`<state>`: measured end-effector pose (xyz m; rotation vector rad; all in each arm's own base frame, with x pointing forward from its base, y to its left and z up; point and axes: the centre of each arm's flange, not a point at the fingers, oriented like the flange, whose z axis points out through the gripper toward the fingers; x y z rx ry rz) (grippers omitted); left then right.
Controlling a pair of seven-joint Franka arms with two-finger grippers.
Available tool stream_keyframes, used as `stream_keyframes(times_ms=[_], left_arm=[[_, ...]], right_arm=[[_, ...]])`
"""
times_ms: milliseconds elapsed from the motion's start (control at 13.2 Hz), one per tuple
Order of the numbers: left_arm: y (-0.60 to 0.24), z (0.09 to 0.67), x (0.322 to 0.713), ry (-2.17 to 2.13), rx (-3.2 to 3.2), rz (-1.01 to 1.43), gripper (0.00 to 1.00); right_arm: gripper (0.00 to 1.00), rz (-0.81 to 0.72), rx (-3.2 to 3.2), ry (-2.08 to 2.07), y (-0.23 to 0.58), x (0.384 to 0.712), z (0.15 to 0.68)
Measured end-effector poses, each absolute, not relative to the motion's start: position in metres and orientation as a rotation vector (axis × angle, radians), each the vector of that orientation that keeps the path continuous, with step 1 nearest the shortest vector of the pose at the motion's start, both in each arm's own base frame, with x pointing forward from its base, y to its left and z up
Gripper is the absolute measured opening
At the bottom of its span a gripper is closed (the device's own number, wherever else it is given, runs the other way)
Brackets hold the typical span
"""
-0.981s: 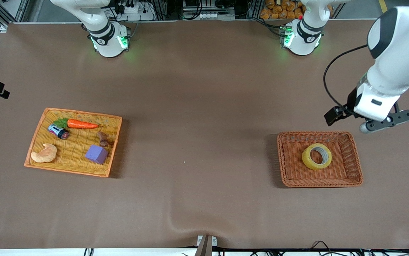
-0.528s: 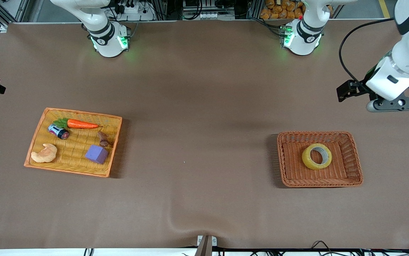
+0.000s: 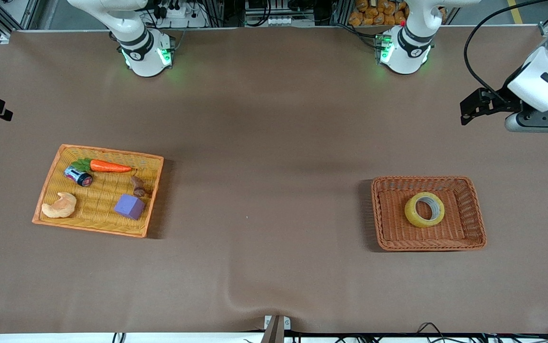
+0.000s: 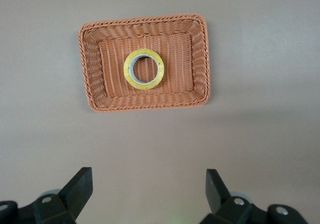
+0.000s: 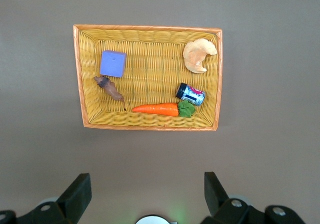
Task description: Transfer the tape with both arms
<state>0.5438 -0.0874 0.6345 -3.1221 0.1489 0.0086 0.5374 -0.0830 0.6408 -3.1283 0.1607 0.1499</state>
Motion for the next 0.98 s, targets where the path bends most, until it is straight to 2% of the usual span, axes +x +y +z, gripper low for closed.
stream_keyframes(times_ms=[981], left_arm=[[-0.081, 0.657, 0.53, 0.211, -3.121, -0.041, 1.0]], right_arm=[[1.0, 0.164, -3.098, 0.121, -0.088, 0.535, 0.639]])
